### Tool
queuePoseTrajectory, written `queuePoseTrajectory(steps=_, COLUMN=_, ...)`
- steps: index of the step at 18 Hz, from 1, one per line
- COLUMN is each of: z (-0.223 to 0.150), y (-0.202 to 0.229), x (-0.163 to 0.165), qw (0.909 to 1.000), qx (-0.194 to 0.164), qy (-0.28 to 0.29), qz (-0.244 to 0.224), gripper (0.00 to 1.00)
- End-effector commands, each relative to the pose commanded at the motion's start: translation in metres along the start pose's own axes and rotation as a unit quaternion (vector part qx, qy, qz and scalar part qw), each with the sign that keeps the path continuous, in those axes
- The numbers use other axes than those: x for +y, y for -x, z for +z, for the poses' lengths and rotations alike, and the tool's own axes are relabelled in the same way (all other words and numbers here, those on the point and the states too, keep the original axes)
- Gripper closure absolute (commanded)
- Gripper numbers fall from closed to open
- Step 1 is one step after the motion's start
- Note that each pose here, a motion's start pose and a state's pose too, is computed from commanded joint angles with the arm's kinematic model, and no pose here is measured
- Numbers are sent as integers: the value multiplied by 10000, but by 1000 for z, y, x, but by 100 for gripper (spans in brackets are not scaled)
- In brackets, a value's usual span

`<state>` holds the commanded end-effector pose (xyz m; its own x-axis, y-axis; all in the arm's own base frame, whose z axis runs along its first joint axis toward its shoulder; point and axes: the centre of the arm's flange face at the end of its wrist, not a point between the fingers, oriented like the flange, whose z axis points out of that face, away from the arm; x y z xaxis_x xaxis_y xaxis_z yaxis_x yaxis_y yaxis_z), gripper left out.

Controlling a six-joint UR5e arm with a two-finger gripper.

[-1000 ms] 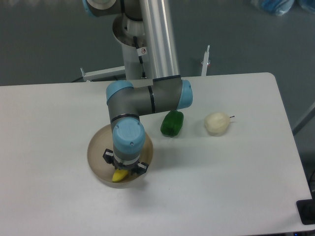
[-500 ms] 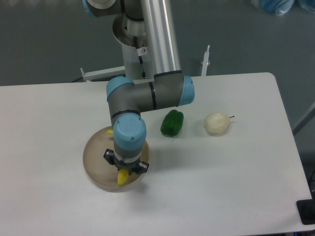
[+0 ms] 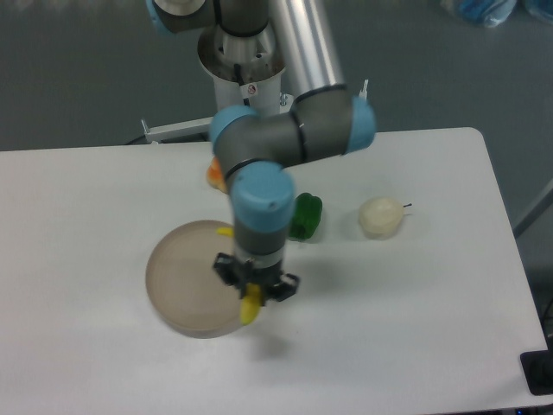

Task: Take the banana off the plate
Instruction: 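Lift the banana off the plate and carry it past the green pepper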

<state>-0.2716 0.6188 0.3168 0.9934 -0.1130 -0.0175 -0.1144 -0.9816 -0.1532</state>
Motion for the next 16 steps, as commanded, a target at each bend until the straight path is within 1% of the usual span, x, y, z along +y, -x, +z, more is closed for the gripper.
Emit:
queuePoseTrajectory(steps=3, z=-2, y=41, x=21, qw=9999, qx=-77, qy=14, qz=96, gripper=100)
queuePoseTrajectory(steps=5, z=-7, y=80, x=49, qw=9989, qx=-166, qy=155, qz=409, gripper=100)
queuePoseTrajectory(steps=7, z=-6, y=109, x=70, qw=9967, qx=-136, qy=303, qz=738, gripper=100)
queuePoseTrajectory(steps=9, z=-4, y=136, x=78, qw=9937, qx=-242, qy=503, qz=976, gripper=100)
queuePoseTrajectory(steps=10, z=-7, y=150, x=81, qw=9899, qx=-271, qy=682, qz=1216, gripper=100)
queuePoseTrajectory(steps=12, z=-7, y=169, x=89, qw=9849, qx=-177, qy=830, qz=1508, gripper=100)
queuePoseTrajectory(steps=14, z=-2, y=189, x=104, qw=9820, qx=-103, qy=779, qz=1718, gripper=100)
queuePoseTrajectory(steps=16, z=5, y=199, x=106, qw=9811, qx=-51, qy=668, qz=1815, gripper=100)
